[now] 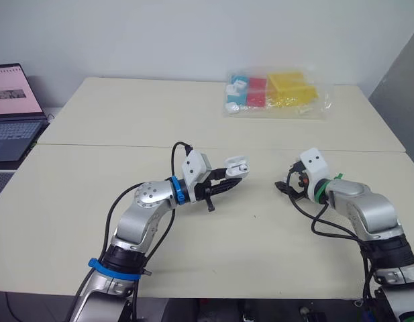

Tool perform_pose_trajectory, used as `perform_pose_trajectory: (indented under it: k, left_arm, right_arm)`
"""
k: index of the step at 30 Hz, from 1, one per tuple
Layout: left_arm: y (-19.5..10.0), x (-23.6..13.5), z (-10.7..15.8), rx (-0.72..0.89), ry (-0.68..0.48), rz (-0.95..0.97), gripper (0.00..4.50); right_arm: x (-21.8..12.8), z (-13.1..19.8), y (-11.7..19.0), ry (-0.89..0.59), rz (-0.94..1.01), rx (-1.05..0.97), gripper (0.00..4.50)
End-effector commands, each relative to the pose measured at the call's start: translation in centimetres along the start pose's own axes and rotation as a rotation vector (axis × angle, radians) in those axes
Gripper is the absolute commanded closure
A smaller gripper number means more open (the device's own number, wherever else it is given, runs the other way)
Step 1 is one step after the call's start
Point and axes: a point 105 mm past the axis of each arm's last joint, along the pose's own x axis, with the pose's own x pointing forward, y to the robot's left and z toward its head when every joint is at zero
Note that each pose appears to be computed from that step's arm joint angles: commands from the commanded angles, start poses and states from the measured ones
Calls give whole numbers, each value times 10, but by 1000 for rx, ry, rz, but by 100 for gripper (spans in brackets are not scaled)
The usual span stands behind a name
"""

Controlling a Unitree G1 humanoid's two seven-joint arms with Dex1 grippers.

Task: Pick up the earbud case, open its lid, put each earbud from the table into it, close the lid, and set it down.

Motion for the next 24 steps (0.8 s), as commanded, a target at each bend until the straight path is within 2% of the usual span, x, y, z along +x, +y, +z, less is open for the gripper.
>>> perform_pose_trajectory:
  k: [1, 6, 9, 18, 22, 24]
  left_arm:
    - [-1, 0, 16, 40, -46, -2, 369]
    - [-2, 0, 16, 38, -45, -6, 369]
    - [-2, 1, 15, 40, -41, -11, 369]
    - [-3, 0, 14, 44, -36, -12, 369]
    - [-4, 0, 14, 44, -34, -14, 369]
    - [-5, -1, 13, 44, -31, -15, 369]
  right_arm:
    - [-2, 15, 1, -77, 31, 61, 0]
    - [1, 1, 1, -32, 24, 1, 0]
    - [3, -3, 2, -14, 17, 3, 88]
    - [1, -8, 6, 14, 53, -31, 403]
    - [-5, -5, 12, 17, 118, -85, 407]
    - [-18, -3, 22, 22, 236, -150, 407]
